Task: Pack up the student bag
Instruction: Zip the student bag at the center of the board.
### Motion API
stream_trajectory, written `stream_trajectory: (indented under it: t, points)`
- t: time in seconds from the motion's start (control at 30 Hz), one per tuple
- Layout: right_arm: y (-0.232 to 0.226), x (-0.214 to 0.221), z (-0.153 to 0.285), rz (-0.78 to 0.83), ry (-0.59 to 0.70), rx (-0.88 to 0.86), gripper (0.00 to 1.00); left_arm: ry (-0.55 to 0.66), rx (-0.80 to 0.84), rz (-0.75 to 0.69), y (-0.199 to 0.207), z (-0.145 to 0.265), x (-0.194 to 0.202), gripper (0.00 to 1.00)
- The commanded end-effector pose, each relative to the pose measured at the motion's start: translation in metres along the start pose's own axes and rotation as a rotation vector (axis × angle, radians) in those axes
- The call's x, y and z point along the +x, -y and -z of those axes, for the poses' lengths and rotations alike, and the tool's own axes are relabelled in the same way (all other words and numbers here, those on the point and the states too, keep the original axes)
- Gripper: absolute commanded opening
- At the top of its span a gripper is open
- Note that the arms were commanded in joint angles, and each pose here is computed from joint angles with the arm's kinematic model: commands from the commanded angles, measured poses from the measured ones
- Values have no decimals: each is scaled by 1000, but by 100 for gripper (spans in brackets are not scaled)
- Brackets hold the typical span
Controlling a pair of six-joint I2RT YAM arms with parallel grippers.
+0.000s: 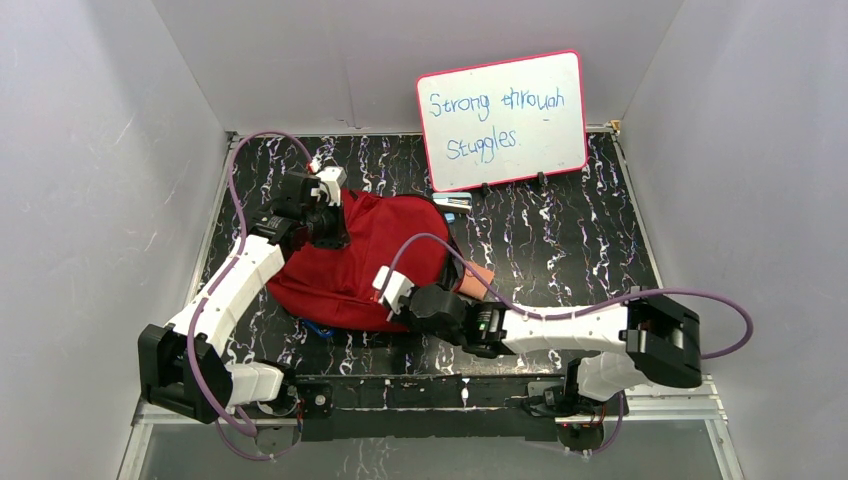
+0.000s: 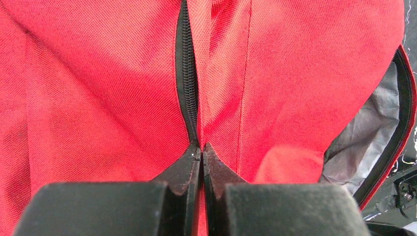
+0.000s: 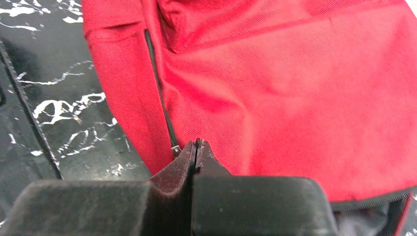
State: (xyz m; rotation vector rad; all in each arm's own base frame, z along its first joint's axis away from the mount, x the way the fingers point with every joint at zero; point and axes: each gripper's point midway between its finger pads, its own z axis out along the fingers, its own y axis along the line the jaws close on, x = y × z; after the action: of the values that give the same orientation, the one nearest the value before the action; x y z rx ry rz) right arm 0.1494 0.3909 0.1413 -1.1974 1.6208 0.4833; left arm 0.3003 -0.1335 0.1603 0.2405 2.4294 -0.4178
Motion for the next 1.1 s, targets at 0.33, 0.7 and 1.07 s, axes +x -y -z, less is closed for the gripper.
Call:
stream_trajectory:
  t: [0.33, 0.7, 1.07]
  points:
    - [76, 26, 36, -30, -111, 251, 0, 29, -38, -31, -12, 9, -6, 0]
    - [141, 45, 46, -108, -201, 410, 0, 32, -57, -37, -17, 13, -4, 0]
    - [72, -22, 47, -182, 72, -57, 0, 31, 218, -132, 30, 26, -8, 47]
